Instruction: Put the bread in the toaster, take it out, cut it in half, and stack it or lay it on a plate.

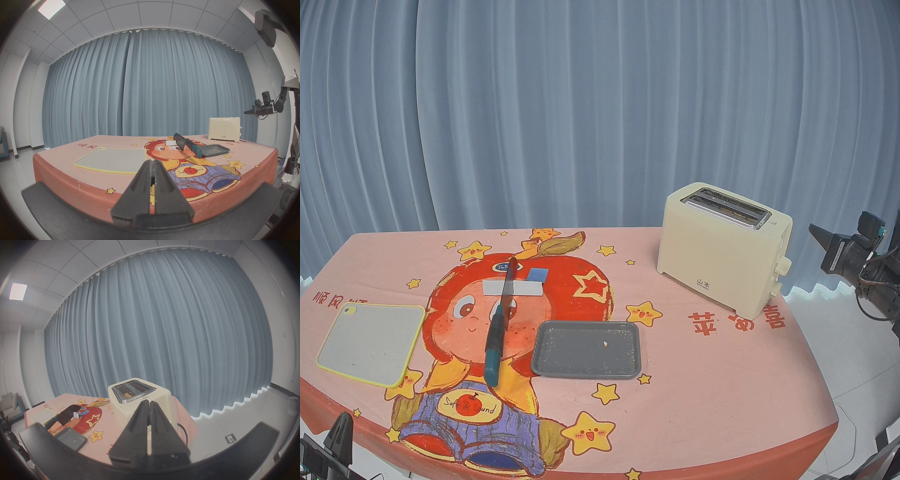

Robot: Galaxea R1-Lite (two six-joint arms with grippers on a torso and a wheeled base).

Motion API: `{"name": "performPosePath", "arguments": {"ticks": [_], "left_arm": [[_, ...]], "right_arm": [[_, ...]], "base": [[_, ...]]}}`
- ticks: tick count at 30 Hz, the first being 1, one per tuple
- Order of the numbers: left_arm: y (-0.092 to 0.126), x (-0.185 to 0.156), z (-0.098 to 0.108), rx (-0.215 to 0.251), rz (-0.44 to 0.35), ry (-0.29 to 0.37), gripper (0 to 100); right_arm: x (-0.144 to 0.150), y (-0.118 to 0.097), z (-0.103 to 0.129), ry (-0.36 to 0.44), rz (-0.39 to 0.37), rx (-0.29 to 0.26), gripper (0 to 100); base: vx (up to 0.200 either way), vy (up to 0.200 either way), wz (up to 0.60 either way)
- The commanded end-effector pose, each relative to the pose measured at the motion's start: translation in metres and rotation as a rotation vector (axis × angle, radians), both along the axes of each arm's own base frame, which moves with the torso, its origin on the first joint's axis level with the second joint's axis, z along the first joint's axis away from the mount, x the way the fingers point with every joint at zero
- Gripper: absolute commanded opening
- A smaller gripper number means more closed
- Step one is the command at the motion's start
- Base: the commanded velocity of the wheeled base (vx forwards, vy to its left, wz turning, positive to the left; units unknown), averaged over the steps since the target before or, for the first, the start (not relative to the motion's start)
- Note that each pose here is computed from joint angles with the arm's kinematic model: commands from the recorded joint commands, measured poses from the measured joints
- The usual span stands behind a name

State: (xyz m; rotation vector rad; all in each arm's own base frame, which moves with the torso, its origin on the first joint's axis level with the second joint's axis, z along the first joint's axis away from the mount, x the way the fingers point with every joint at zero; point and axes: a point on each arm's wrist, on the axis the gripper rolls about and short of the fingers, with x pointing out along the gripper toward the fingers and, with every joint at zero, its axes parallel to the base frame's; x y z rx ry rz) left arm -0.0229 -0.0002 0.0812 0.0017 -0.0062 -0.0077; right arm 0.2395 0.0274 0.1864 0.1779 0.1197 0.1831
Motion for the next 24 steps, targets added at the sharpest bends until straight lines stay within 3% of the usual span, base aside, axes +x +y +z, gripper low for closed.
{"name": "performPosePath", "arguments": {"ticks": [1,6,11,15,24], "left_arm": [[0.0,0.0,-0.005,0.0,0.0,0.002,0],[0.0,0.0,-0.005,0.0,0.0,0.002,0],[0.0,0.0,-0.005,0.0,0.0,0.0,0],[0.0,0.0,-0.005,0.0,0.0,0.002,0],[0.0,0.0,-0.005,0.0,0.0,0.0,0]], "right_arm": [[-0.022,-0.01,0.01,-0.05,-0.034,0.017,0],[-0.032,-0.022,0.015,-0.075,-0.084,0.022,0],[-0.043,-0.019,0.02,-0.105,-0.057,0.022,0],[-0.044,0.003,0.016,-0.088,0.037,0.011,0],[-0.052,-0.006,0.027,-0.147,0.005,0.012,0]], "base": [[0.0,0.0,0.0],[0.0,0.0,0.0],[0.0,0.0,0.0],[0.0,0.0,0.0],[0.0,0.0,0.0]]}}
